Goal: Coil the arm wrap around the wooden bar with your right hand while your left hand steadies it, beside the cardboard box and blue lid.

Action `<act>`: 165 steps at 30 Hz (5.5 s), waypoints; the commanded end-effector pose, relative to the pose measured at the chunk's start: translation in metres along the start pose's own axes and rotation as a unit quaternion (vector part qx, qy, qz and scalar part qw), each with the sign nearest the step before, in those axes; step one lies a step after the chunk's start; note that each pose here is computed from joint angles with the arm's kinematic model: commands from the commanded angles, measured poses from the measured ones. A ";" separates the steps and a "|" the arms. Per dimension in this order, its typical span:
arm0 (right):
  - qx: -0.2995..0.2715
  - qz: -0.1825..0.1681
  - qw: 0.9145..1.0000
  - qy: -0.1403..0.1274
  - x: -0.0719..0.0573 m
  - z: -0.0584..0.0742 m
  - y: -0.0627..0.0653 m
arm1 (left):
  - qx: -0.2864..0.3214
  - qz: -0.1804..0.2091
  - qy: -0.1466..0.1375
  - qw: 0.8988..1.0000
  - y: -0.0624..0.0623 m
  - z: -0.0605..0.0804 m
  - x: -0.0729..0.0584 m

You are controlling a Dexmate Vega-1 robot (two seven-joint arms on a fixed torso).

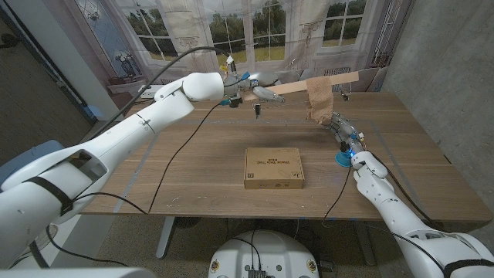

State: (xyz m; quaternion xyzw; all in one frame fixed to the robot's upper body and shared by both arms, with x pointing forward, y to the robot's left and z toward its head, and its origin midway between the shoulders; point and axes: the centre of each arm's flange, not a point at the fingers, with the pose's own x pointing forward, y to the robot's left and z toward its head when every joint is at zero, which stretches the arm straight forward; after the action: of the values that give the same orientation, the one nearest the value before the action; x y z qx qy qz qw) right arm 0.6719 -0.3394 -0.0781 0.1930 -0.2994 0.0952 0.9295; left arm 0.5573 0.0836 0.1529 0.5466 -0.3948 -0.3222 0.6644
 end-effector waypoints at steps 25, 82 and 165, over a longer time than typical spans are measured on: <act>-0.037 0.017 0.989 -0.143 -0.100 0.039 0.017 | 0.012 0.015 -0.003 1.000 0.002 0.007 0.001; -0.229 0.013 0.926 -0.299 -0.206 0.123 0.046 | 0.013 -0.003 -0.004 1.000 -0.004 0.013 0.014; -0.485 0.206 0.794 -0.304 -0.017 0.320 0.227 | 0.016 -0.041 0.015 0.999 -0.018 0.013 0.019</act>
State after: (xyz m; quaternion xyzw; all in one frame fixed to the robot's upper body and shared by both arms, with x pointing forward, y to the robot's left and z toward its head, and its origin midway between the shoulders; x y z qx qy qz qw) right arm 0.3960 -0.2986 0.1768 -0.3069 -0.6223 0.0257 0.7196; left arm 0.5515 0.0535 0.1408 0.5792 -0.3712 -0.3322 0.6453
